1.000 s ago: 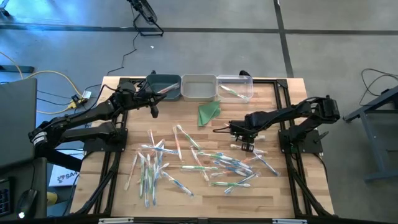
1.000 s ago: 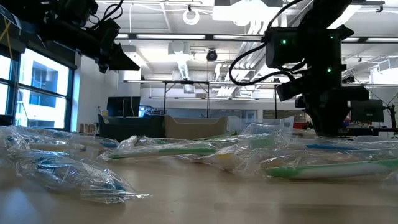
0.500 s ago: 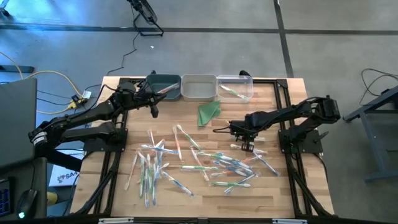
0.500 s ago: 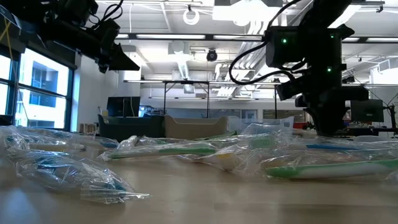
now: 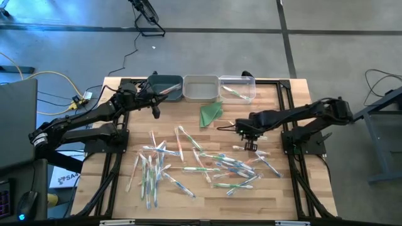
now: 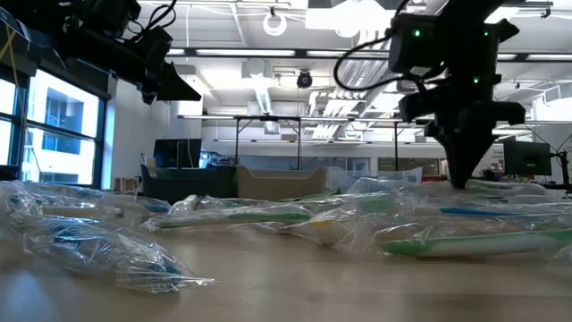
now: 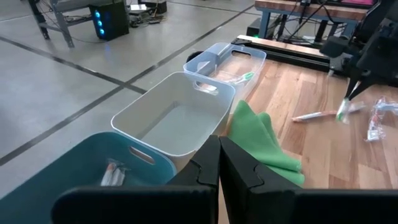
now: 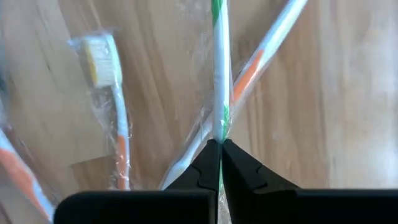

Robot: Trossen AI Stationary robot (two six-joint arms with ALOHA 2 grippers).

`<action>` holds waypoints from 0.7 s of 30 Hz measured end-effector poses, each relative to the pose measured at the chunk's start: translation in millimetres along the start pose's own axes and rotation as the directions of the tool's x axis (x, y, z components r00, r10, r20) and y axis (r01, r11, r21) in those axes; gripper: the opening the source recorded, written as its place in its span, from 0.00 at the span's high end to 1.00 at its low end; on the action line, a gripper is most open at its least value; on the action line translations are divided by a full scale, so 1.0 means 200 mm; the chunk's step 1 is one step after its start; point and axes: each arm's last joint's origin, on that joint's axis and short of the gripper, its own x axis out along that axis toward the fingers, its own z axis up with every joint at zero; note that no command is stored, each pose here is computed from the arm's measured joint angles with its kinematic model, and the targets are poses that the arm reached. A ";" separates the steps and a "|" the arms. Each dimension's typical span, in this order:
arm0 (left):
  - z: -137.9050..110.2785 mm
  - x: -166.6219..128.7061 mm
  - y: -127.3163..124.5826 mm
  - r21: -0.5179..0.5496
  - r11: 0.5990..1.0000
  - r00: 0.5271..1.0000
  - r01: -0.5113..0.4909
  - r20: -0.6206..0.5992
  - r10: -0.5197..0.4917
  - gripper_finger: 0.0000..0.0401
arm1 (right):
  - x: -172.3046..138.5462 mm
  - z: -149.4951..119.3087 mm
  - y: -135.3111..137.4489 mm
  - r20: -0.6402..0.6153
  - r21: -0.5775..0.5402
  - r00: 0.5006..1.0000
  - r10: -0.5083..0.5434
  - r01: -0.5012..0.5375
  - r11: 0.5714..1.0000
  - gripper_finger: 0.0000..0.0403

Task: Pick & Place Toothbrushes
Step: Put the green toothbrush into the transparent bin

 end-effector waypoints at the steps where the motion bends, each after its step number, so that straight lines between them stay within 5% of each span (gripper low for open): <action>1: 0.00 0.00 0.00 0.000 1.000 1.000 -0.002 0.001 0.002 1.00 | -0.02 0.00 0.00 0.021 0.011 1.000 -0.006 0.006 1.000 0.99; 11: 0.04 0.00 0.00 0.058 0.998 0.996 -0.009 0.086 0.004 1.00 | -0.19 0.00 -0.06 0.267 0.117 0.961 -0.065 0.035 0.993 0.99; 21: 0.10 -0.01 0.01 0.182 0.977 0.976 -0.112 0.207 0.073 1.00 | -0.30 0.07 -0.17 0.500 0.201 0.846 -0.183 0.092 0.975 0.99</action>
